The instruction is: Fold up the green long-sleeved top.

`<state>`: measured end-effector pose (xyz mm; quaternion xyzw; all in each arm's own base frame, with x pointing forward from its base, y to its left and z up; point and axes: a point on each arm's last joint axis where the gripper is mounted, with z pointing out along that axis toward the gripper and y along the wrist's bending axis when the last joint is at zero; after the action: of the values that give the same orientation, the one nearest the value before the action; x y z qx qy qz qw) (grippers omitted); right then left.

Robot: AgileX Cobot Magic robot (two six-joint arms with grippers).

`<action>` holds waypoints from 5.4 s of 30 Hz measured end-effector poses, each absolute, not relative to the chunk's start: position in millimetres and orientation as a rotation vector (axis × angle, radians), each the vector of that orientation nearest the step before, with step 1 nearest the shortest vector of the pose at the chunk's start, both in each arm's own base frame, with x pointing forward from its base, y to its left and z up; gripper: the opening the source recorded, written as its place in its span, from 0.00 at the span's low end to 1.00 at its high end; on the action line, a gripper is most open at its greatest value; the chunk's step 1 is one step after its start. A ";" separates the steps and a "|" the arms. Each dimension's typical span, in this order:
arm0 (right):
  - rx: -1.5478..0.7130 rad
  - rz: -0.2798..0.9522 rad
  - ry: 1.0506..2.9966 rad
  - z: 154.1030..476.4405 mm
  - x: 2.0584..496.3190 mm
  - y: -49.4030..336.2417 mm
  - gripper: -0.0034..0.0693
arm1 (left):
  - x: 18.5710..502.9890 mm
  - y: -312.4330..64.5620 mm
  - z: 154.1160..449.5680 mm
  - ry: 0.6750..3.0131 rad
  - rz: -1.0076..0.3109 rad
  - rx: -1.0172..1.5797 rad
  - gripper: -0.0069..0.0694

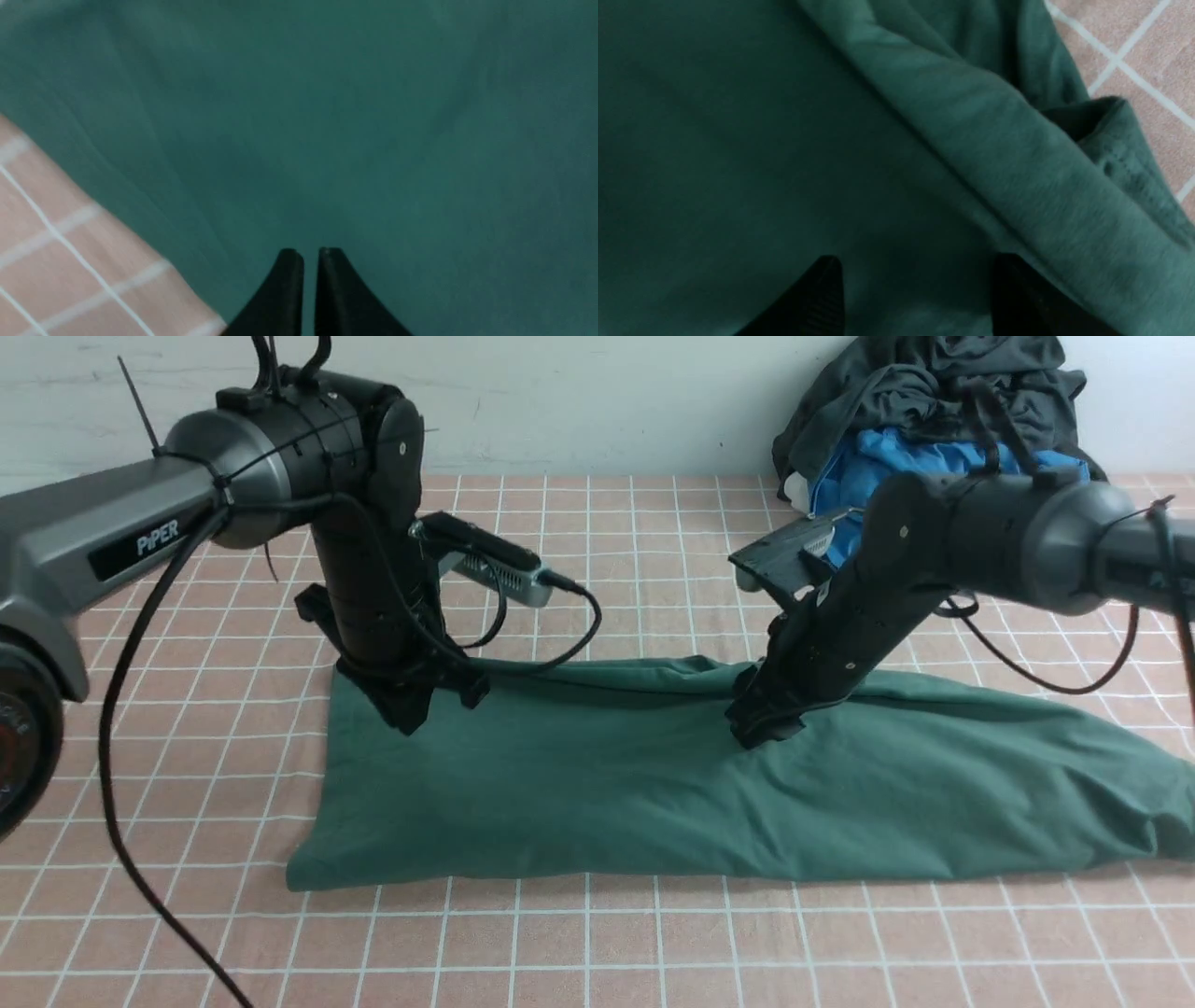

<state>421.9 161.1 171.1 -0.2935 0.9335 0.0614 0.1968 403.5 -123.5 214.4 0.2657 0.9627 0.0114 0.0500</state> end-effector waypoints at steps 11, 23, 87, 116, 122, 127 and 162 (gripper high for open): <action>-0.394 0.017 2.586 194.0 471.3 103.5 0.60 | 356.4 -113.0 160.7 2.982 -0.024 0.795 0.09; -0.175 -0.039 2.731 273.7 409.4 0.7 0.60 | 353.0 -111.9 160.5 2.942 -0.026 0.808 0.09; -0.590 0.132 2.312 363.6 325.6 149.9 0.09 | 232.8 -80.3 380.8 2.397 -0.135 0.672 0.09; -0.910 0.405 2.465 246.7 348.7 323.6 0.60 | 128.8 -48.5 357.9 2.435 -0.141 0.693 0.09; -1.003 0.256 2.458 306.4 324.2 292.1 0.69 | 85.5 -30.1 331.3 2.362 -0.089 0.625 0.09; -1.012 0.201 2.412 358.6 298.2 263.6 0.67 | 57.8 -20.2 305.8 2.223 -0.105 0.526 0.09; -0.708 0.437 1.696 390.6 66.9 57.0 0.03 | 14.8 -6.4 275.1 1.858 -0.183 0.358 0.09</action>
<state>66.9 57.0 390.6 -0.3037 0.7273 0.1876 0.5862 14.8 -6.4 275.1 0.1530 0.7954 -0.0782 0.5812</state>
